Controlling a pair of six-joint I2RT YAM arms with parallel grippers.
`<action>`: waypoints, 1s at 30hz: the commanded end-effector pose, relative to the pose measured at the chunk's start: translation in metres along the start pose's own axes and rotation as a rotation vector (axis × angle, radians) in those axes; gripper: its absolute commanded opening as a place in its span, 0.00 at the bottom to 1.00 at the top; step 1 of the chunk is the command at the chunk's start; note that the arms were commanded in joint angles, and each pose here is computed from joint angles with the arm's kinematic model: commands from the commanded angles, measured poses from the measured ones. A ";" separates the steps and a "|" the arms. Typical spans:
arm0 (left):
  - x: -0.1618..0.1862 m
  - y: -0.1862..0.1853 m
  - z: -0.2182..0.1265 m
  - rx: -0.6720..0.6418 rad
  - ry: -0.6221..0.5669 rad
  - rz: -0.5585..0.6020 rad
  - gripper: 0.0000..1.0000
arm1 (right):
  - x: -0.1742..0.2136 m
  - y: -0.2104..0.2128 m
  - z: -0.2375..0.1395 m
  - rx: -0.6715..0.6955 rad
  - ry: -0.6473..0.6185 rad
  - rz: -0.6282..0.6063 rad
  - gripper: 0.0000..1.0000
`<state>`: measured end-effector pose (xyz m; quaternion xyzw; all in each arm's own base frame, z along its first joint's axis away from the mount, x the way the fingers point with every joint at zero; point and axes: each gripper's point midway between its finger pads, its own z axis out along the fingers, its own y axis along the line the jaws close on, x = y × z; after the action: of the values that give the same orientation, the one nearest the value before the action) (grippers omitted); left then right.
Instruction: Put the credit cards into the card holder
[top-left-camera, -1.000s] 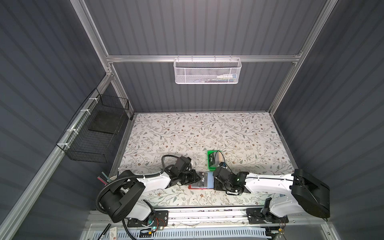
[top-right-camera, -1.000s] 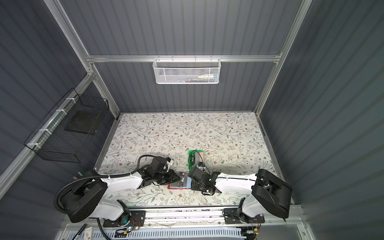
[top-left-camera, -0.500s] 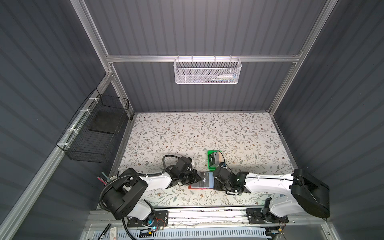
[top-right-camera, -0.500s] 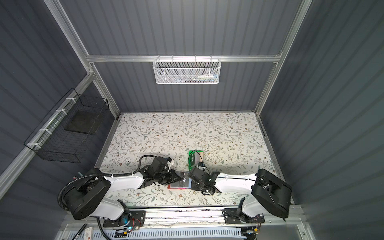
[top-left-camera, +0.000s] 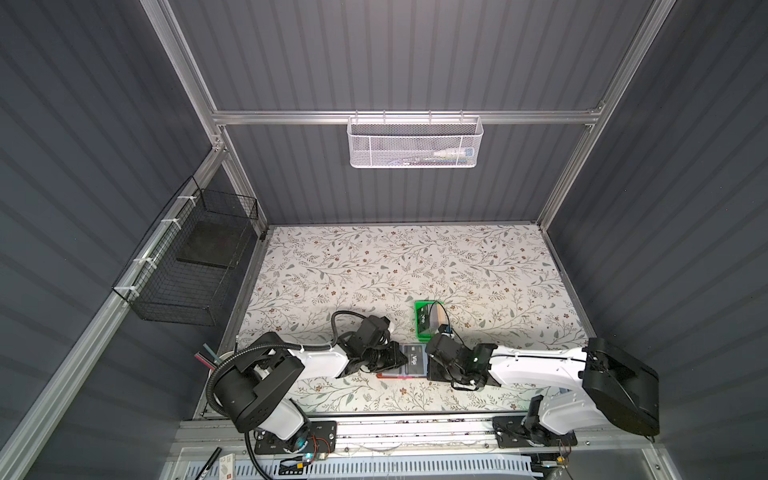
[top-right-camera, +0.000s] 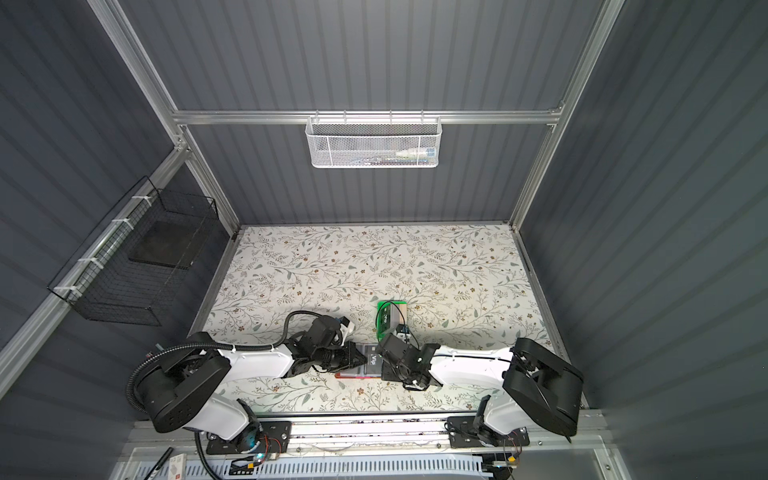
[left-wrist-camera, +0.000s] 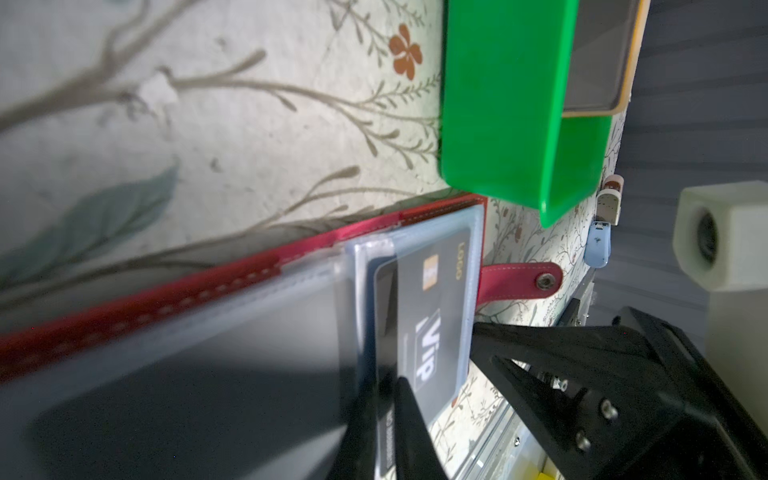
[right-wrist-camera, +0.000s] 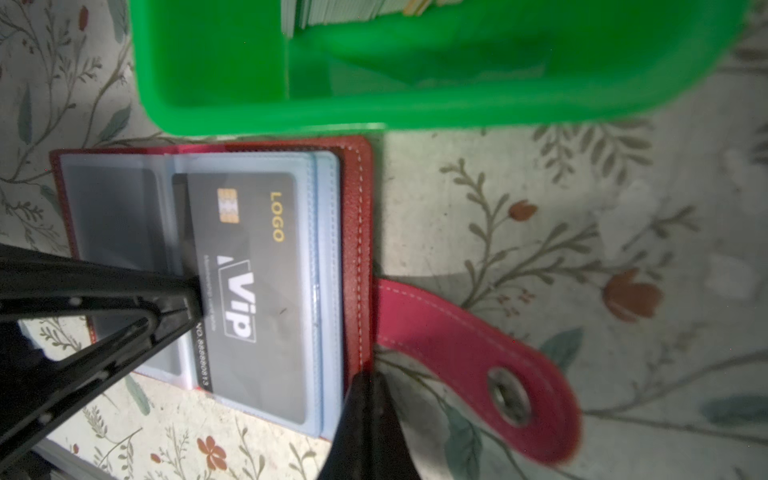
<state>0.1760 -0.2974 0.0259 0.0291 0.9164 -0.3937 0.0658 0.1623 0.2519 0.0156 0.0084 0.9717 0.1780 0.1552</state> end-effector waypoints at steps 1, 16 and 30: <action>0.002 0.005 0.003 -0.031 0.011 -0.013 0.13 | 0.011 -0.018 0.009 0.071 0.036 -0.010 0.04; 0.003 0.022 -0.032 -0.104 -0.057 -0.034 0.21 | 0.012 -0.017 0.007 0.067 0.035 -0.012 0.04; 0.016 0.064 -0.070 -0.283 -0.069 -0.060 0.39 | 0.010 -0.008 0.010 0.048 0.034 -0.034 0.04</action>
<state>0.1685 -0.2197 0.0369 -0.0249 0.9467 -0.3040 0.1038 0.1649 0.2585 0.0161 0.0044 0.9703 0.1822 0.1590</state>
